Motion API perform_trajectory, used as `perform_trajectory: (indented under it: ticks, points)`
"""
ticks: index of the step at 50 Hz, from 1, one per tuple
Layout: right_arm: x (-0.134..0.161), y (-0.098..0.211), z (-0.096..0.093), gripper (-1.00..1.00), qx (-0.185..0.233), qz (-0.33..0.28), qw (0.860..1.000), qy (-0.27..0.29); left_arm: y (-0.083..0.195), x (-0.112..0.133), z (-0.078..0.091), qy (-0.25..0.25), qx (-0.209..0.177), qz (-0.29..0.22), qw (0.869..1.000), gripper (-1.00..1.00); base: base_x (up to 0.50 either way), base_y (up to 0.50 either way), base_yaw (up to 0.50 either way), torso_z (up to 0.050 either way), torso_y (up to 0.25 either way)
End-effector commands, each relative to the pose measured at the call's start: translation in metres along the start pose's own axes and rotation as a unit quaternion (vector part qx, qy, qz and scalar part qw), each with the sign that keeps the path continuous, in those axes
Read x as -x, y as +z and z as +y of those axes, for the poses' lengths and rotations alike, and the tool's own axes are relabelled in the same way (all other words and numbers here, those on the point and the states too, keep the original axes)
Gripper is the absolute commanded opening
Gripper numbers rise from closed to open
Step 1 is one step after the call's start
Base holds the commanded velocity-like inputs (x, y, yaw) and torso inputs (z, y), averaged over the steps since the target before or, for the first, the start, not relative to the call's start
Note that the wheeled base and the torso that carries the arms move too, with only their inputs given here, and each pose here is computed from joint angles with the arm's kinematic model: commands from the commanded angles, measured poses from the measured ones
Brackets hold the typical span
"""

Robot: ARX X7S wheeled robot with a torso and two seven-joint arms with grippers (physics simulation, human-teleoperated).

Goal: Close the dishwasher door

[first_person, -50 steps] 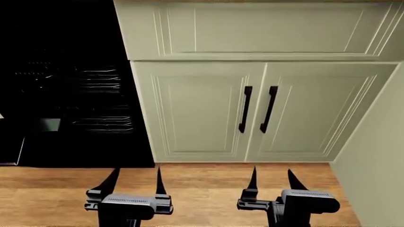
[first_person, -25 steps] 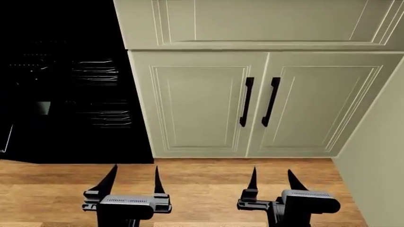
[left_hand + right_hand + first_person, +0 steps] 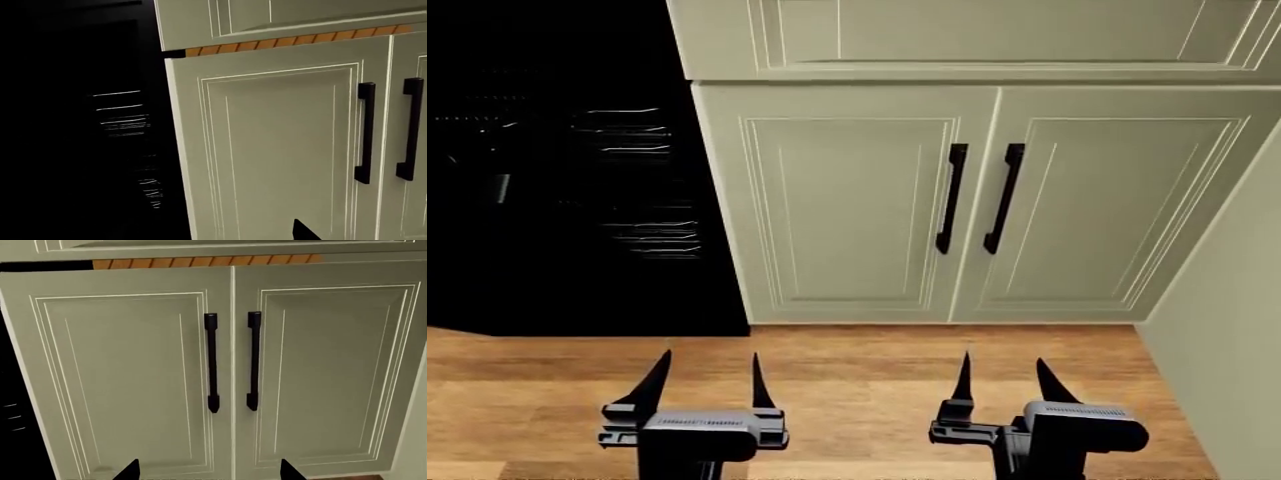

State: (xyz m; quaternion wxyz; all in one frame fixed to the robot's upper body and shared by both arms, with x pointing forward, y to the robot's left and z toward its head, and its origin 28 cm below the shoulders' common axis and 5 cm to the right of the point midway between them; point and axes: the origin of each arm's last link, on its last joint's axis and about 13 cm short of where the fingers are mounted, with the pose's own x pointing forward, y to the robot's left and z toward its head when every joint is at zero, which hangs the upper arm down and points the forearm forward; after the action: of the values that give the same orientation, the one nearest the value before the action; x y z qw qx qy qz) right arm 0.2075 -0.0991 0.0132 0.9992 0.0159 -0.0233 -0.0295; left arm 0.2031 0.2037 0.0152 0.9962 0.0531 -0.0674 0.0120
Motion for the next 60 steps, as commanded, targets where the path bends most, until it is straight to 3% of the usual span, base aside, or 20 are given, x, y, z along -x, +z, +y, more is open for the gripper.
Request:
perform_trajectory:
  ticks: [1, 36, 57, 60]
  points:
    - [-0.0002, -0.0001, -0.0003, 1.0, -0.001, -0.001, 1.0, -0.002, -0.0012, -0.0003, -0.0006, 0.002, -0.015, 0.003, 1.0, 1.0, 0.0, 0.0, 0.0, -0.05, 0.0]
    - [0.0001, -0.0002, -0.0005, 1.0, -0.002, -0.002, 1.0, 0.0, -0.0006, 0.0007, 0.0003, 0.002, -0.003, 0.003, 1.0, 1.0, 0.0, 0.0, 0.0, -0.05, 0.0]
    - [0.0004, 0.0001, -0.0003, 1.0, -0.003, -0.003, 1.0, -0.001, 0.0038, 0.0006, 0.0023, -0.002, 0.038, -0.02, 0.999, 1.0, 0.0, 0.0, 0.0, -0.04, 0.0]
    - [0.0005, 0.0002, -0.0004, 1.0, -0.004, -0.003, 1.0, -0.002, 0.0042, 0.0011, 0.0024, 0.0, 0.03, -0.023, 0.999, 1.0, 0.0, 0.0, 0.0, -0.032, -0.027]
